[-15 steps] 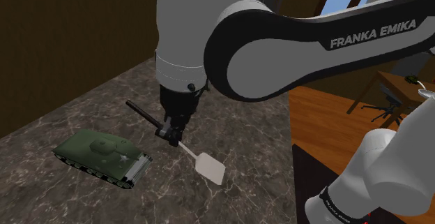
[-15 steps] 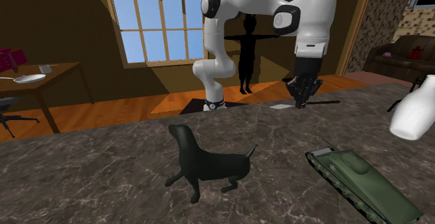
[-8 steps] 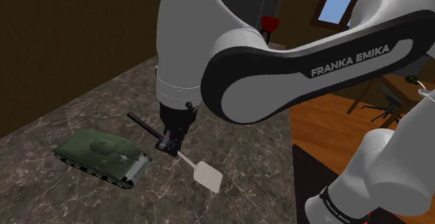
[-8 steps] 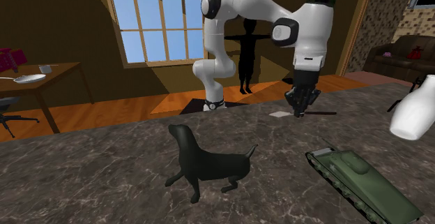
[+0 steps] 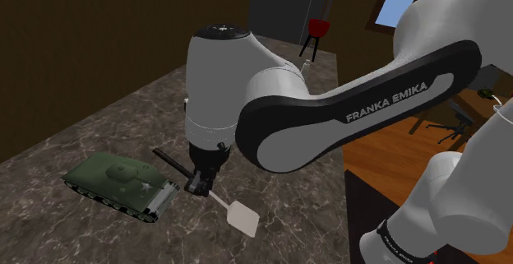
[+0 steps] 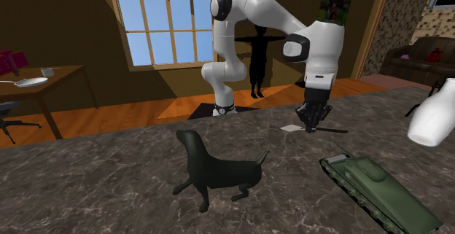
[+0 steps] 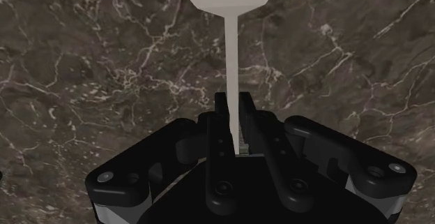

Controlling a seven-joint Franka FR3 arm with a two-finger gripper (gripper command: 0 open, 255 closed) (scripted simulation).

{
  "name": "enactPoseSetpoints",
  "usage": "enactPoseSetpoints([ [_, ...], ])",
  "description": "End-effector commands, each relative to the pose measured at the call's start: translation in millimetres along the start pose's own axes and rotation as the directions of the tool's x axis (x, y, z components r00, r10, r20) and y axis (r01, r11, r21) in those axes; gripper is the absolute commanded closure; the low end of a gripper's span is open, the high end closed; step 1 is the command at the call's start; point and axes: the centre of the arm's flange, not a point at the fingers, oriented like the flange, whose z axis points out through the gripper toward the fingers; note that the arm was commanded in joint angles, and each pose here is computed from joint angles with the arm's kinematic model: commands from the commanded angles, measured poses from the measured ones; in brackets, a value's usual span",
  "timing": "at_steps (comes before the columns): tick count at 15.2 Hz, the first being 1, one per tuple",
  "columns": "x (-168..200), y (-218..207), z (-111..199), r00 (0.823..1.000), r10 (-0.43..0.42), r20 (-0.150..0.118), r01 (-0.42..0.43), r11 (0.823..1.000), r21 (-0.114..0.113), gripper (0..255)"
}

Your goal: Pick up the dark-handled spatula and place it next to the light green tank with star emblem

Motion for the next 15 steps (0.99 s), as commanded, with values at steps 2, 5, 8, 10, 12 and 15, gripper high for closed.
enactPoseSetpoints([
  [2, -0.9, 0.7, 15.9, 1.000, 0.000, -0.001, 0.000, 1.000, 0.000, 255],
  [5, -1.9, 0.7, 31.7, 1.000, 0.000, -0.001, 0.000, 1.000, 0.000, 255],
  [8, -2.9, 0.7, 47.5, 1.000, 0.000, -0.001, 0.000, 1.000, 0.000, 255],
  [10, -3.6, 0.7, 58.0, 1.000, 0.000, -0.001, 0.000, 1.000, 0.000, 255],
  [12, -4.2, 0.7, 66.3, 1.000, 0.000, -0.001, 0.000, 1.000, 0.000, 255],
  [15, -4.2, 0.7, 66.3, 1.000, 0.000, -0.001, 0.000, 1.000, 0.000, 255],
])
